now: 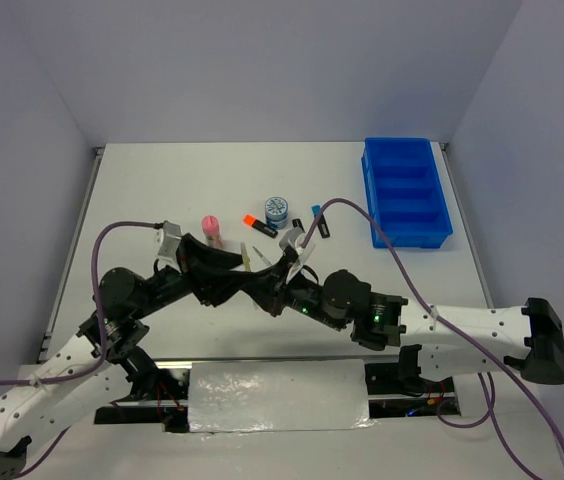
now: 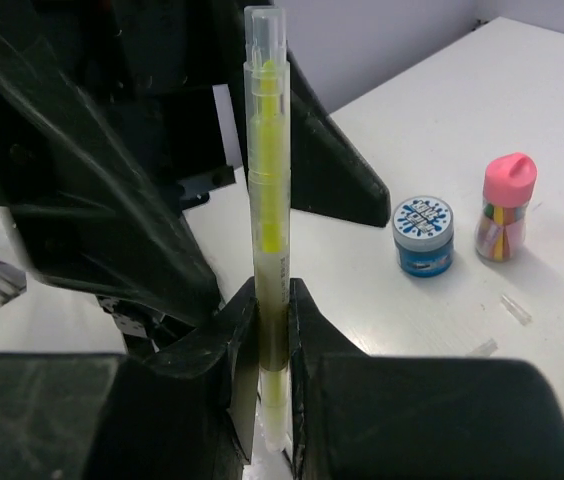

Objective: Sort the stationery into containers
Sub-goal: Close the pen cap on the pen.

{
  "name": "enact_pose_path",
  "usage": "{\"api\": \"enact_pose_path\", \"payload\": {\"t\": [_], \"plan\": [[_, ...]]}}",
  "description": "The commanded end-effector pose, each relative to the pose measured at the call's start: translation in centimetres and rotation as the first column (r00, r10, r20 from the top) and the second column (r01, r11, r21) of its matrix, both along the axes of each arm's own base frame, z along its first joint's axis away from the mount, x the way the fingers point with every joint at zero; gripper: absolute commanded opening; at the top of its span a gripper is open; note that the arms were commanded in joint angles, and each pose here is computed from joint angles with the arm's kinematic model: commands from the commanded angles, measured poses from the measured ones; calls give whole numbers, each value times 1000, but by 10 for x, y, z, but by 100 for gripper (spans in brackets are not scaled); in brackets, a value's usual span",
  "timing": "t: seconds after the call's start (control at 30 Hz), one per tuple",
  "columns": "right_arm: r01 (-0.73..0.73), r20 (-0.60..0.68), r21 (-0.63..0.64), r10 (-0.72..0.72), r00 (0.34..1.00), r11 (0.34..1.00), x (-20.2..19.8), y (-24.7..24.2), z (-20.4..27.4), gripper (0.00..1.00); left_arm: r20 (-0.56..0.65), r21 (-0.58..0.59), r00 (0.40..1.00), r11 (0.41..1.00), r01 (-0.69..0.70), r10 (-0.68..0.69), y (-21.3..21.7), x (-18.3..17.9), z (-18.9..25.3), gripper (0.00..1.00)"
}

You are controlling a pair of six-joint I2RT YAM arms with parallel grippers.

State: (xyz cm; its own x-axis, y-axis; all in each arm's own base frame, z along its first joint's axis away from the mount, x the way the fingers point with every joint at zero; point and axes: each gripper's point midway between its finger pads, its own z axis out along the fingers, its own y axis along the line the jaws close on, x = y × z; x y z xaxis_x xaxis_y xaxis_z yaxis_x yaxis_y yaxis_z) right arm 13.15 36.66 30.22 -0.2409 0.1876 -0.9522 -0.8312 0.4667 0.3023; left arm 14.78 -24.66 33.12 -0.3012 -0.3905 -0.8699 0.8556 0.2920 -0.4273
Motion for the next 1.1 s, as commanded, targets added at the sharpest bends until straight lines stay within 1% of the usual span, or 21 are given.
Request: {"api": "enact_pose_path", "payload": {"t": [0.0, 0.03, 0.07, 0.13, 0.17, 0.23, 0.33, 0.4, 0.43, 0.47, 0.53, 0.67, 0.73, 0.77, 0.83, 0.87, 0.97, 1.0, 1.07], "plan": [[-14, 37, 77, 12, 999, 997, -3, -2, 26, 0, 48, -14, 997, 998, -58, 59, 7, 5, 30, 80], [-10, 34, 69, 7, 999, 998, -1, -1, 23, 0, 37, 5, 996, 997, -77, 77, 8, 8, 28, 87], [-7, 30, 67, 5, 1000, 998, -1, -1, 22, 0, 72, 1, 993, 996, -93, 93, 12, 8, 42, 99], [-4, 26, 70, 2, 1000, 998, -1, -1, 23, 0, 65, 30, 989, 990, -136, 134, 16, 14, 45, 99], [-5, 26, 68, 4, 1000, 998, -1, -1, 24, 0, 85, 31, 985, 987, -156, 153, 18, 17, 57, 99], [-15, 30, 73, 12, 999, 997, -2, 0, 30, 0, 88, 50, 983, 985, -167, 162, 17, 21, 60, 99], [-25, 33, 63, 23, 999, 998, -3, 3, 33, 0, 101, 40, 983, 987, -158, 153, 15, 20, 67, 96], [-34, 34, 63, 32, 999, 997, -5, 5, 34, 0, 103, 33, 983, 987, -159, 155, 14, 21, 69, 92], [-37, 35, 64, 35, 999, 997, -5, 6, 35, 0, 98, 35, 983, 986, -161, 157, 13, 23, 67, 90], [-48, 35, 66, 46, 998, 997, -6, 7, 36, 0, 94, 35, 982, 986, -165, 161, 13, 24, 67, 82], [-54, 36, 62, 52, 998, 997, -7, 8, 37, 0, 80, 46, 983, 984, -171, 167, 11, 28, 63, 81], [-63, 38, 59, 61, 997, 996, -8, 9, 38, 0, 63, 59, 986, 986, -158, 154, 6, 30, 56, 68], [-63, 40, 61, 61, 997, 996, -8, 9, 38, 0, 66, 53, 987, 988, -147, 143, 5, 29, 57, 56], [-61, 40, 56, 59, 997, 997, -8, 9, 38, 0, 68, 54, 988, 988, -146, 142, 4, 29, 56, 46], [-60, 42, 54, 57, 997, 997, -8, 10, 39, 0, 69, 55, 989, 990, -132, 128, 3, 28, 55, 32], [-57, 42, 54, 54, 998, 997, -7, 10, 39, 0, 68, 55, 990, 990, -129, 125, 2, 27, 56, 21], [-52, 50, 66, 49, 998, 996, -6, 10, 47, 0, 61, 64, 993, 992, -107, 103, -1, 25, 52, 2], [-52, 56, 67, 48, 997, 996, -6, 10, 50, 0, 53, 66, 994, 993, -101, 97, -2, 25, 50, 0], [-43, 69, 77, 38, 997, 996, -4, 10, 60, 0, 43, 74, 996, 994, -78, 75, -5, 22, 44, 0]]}}
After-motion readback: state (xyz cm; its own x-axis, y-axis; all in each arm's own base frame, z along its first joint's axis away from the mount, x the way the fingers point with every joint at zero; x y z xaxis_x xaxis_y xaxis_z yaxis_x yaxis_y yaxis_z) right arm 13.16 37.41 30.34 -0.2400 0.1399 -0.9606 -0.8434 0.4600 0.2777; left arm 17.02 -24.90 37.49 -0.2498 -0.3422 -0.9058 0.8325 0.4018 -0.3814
